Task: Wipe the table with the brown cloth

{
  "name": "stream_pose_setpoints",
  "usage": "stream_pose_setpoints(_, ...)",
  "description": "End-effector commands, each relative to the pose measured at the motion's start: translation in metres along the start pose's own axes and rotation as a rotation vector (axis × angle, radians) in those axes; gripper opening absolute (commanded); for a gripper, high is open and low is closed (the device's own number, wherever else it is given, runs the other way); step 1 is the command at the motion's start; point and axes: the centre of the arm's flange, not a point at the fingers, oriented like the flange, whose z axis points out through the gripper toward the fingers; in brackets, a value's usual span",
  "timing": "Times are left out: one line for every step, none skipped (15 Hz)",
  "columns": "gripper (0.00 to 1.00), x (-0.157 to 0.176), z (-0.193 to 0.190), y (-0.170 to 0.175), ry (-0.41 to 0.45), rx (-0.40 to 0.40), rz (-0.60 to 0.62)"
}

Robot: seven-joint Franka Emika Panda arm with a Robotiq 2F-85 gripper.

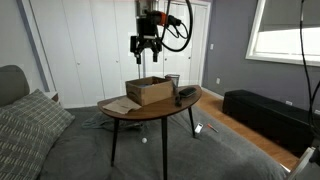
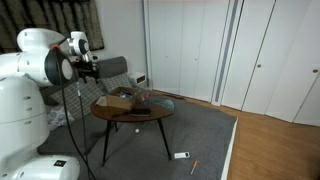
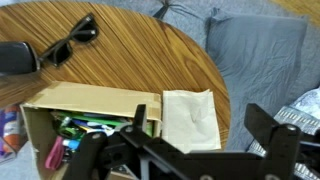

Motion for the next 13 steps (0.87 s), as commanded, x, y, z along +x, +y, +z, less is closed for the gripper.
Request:
stream_pose_setpoints(1.0,-0.07,-0.009,0.057,0.016,-0.034,0.046)
stream_pose_setpoints(1.0,-0.08,-0.013,0.07,0.018,-0.037,0.07)
stream_pose_setpoints(1.0,-0.091,-0.015,0.083,0.016,-0.038,0.083)
stream_pose_setpoints(1.0,-0.101,-0.017,0.096,0.015,-0.039,0.097)
stream_pose_setpoints(1.0,-0.112,-0.017,0.11,0.013,-0.041,0.105)
stream_pose_setpoints(1.0,-0.123,-0.016,0.123,0.014,-0.034,0.102)
stream_pose_setpoints(1.0,-0.073,-0.026,0.097,-0.008,-0.052,0.109)
stream_pose_setpoints(1.0,-0.083,-0.026,0.108,-0.008,-0.055,0.112)
stream_pose_setpoints(1.0,-0.091,-0.026,0.115,-0.006,-0.058,0.115)
stream_pose_setpoints(1.0,-0.096,-0.026,0.117,-0.004,-0.059,0.116)
stream_pose_setpoints(1.0,-0.099,-0.025,0.117,-0.003,-0.06,0.115)
stream_pose_setpoints(1.0,-0.1,-0.024,0.116,-0.002,-0.06,0.113)
stream_pose_setpoints(1.0,-0.1,-0.022,0.116,-0.002,-0.06,0.112)
